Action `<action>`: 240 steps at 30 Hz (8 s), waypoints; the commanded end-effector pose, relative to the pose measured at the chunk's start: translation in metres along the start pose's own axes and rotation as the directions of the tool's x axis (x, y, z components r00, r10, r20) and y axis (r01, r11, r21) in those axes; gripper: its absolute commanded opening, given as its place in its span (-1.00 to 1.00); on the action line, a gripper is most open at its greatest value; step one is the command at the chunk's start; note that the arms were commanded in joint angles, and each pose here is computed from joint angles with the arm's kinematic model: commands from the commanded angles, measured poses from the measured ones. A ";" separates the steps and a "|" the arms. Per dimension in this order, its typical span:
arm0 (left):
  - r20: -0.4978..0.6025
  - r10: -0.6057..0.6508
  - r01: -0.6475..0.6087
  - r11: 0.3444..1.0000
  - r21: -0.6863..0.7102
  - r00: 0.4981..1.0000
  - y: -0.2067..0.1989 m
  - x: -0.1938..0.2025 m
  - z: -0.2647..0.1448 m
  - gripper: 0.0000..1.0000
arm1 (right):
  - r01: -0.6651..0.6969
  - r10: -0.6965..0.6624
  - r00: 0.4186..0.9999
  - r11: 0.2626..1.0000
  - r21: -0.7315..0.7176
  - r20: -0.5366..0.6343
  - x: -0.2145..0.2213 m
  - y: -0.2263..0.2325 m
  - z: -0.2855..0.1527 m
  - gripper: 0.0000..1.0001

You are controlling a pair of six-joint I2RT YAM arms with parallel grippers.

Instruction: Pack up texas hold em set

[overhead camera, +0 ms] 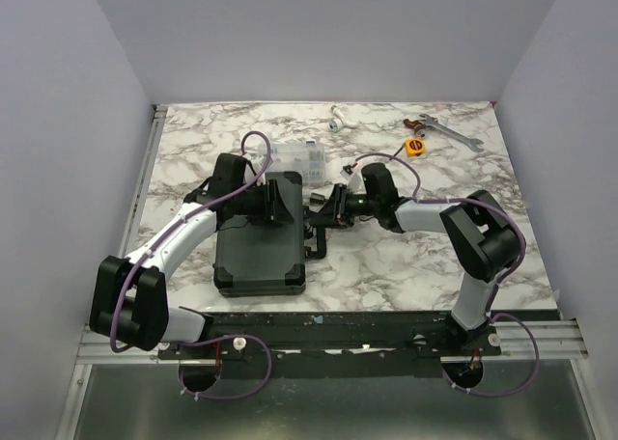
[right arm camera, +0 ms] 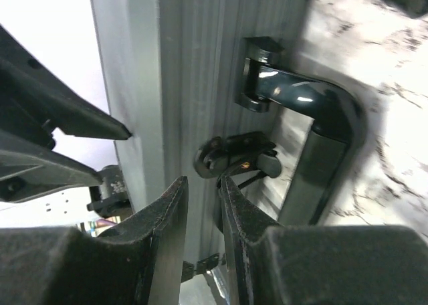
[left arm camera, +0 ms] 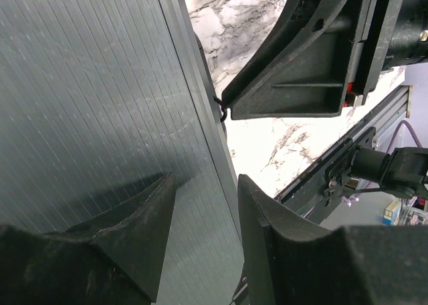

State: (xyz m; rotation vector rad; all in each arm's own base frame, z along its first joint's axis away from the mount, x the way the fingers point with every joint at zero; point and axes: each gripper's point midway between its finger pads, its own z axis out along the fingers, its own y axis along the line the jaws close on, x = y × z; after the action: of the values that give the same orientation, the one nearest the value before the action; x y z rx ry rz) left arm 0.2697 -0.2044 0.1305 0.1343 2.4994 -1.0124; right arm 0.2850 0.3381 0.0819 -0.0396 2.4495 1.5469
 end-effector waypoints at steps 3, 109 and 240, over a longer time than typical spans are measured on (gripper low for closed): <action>-0.124 -0.043 0.024 0.988 -0.154 0.991 0.044 0.038 0.010 -0.12 | 0.004 -0.010 0.999 0.991 -0.134 -0.040 -0.001 0.034 0.012 -0.43; -0.113 -0.017 0.003 0.992 -0.125 0.993 0.036 0.034 0.007 -0.12 | -0.017 0.011 0.999 0.977 -0.213 -0.032 0.002 0.077 0.016 -0.43; 0.884 0.456 -0.289 0.864 -0.411 0.105 -0.124 -0.053 -0.353 0.88 | -0.108 -0.746 0.201 0.628 0.771 0.635 -0.037 0.156 -0.421 1.00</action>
State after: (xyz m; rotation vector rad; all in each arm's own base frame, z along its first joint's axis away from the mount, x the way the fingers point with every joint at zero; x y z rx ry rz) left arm 0.1774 -0.0762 0.4316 0.1114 1.2718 -0.4833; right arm 0.2269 0.0463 0.3869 0.3151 1.5756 0.1315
